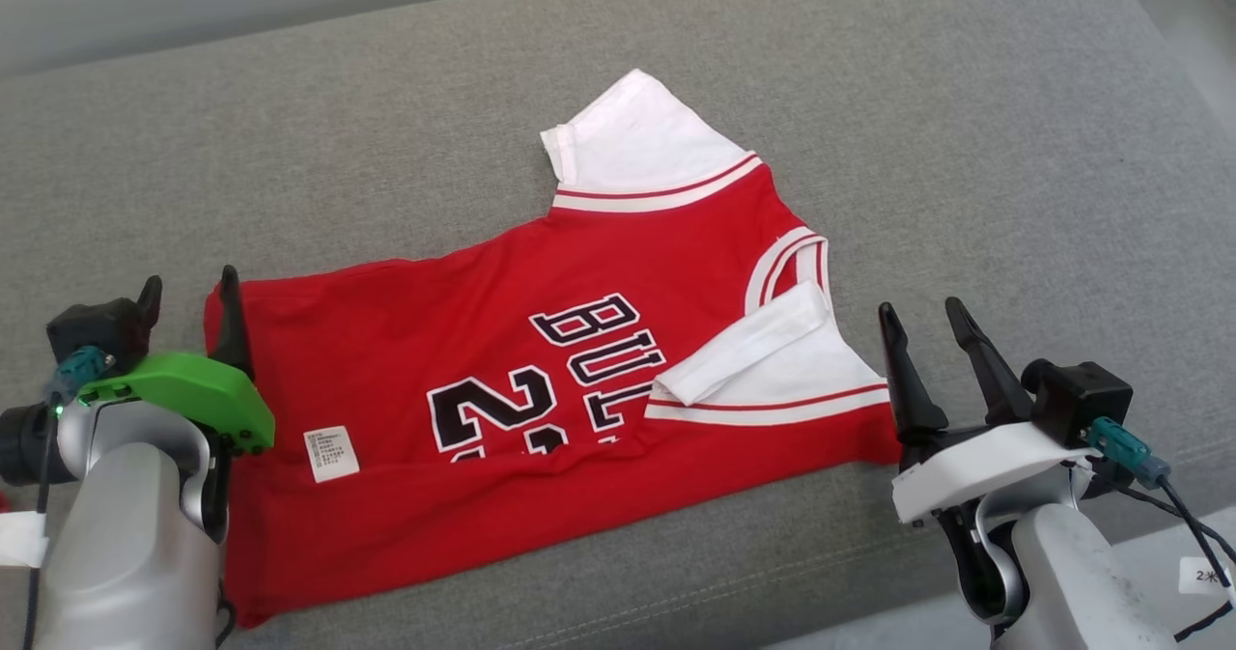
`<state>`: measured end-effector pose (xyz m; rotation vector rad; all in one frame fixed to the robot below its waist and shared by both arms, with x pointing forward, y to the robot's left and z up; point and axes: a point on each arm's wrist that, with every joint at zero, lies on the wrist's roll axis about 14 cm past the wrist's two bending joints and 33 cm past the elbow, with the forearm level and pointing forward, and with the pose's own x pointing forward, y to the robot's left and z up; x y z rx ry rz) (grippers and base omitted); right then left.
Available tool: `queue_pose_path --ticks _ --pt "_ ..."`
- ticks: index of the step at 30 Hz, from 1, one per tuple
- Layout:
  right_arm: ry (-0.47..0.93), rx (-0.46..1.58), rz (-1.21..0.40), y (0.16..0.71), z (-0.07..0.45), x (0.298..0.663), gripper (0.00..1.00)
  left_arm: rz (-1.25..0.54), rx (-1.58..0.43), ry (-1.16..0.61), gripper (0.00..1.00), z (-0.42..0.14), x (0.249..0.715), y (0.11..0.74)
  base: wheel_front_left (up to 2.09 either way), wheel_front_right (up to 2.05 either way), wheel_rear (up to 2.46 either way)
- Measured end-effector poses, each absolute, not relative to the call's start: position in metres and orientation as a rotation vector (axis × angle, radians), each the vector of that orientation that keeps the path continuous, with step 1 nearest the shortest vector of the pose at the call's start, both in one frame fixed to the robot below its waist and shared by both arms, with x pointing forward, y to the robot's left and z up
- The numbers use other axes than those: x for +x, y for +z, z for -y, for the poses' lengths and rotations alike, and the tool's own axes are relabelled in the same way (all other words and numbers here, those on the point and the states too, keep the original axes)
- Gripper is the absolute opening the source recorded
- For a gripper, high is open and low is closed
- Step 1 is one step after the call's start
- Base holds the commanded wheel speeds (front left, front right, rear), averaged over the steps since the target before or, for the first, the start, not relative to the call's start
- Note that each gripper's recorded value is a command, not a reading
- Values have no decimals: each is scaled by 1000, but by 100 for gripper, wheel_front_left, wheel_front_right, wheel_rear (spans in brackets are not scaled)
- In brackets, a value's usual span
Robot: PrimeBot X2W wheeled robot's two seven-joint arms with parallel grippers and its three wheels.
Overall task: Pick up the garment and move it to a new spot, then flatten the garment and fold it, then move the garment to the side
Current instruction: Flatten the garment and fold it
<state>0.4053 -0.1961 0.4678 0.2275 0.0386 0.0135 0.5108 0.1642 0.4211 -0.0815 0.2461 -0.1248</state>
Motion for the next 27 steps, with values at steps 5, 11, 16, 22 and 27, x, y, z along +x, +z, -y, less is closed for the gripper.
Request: queue_pose_path --ticks 5,11,16,22,27 --pt "-11 220 -56 461 204 405 100 -314 -100 -116 100 -162 517 400 0 0 0" --pt "-35 215 -77 452 211 405 100 -403 -105 -102 100 -164 518 372 0 0 0" --pt "-38 210 -87 449 212 406 100 -438 -119 -94 100 -162 517 361 0 0 0" --pt "-22 208 -83 450 207 410 100 -427 -129 -91 0 -162 519 365 0 0 0" --pt "18 201 -83 452 196 414 100 -386 -141 -98 0 -159 521 377 0 0 0"
